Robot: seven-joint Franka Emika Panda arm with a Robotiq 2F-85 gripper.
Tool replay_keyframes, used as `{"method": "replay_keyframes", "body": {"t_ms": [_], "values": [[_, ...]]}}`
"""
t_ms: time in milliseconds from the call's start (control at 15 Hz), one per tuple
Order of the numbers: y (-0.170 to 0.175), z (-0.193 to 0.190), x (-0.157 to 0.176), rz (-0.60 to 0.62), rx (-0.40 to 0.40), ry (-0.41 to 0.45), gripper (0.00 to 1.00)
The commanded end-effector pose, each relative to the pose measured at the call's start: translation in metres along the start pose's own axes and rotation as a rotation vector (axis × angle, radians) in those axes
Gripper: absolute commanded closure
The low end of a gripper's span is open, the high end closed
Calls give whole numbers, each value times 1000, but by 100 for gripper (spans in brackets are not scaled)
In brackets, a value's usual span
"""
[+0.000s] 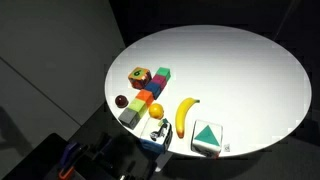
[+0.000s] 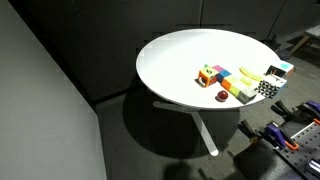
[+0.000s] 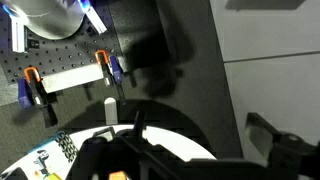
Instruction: Pick up the block with the number six on it and put it on the block with the number four on it
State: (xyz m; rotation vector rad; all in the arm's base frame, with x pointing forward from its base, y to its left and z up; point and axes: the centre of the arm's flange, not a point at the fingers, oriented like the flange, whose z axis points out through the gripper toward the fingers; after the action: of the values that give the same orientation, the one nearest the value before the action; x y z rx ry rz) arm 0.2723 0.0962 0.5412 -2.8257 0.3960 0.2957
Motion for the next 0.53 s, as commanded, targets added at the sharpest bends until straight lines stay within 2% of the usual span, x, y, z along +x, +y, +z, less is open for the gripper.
{"method": "replay_keyframes", "body": {"t_ms": [0, 267, 467], "values": [[0, 0, 0, 0, 0, 0, 0], [0, 0, 0, 0, 0, 0, 0], [-2, 2, 15, 20, -31, 35, 0]]}}
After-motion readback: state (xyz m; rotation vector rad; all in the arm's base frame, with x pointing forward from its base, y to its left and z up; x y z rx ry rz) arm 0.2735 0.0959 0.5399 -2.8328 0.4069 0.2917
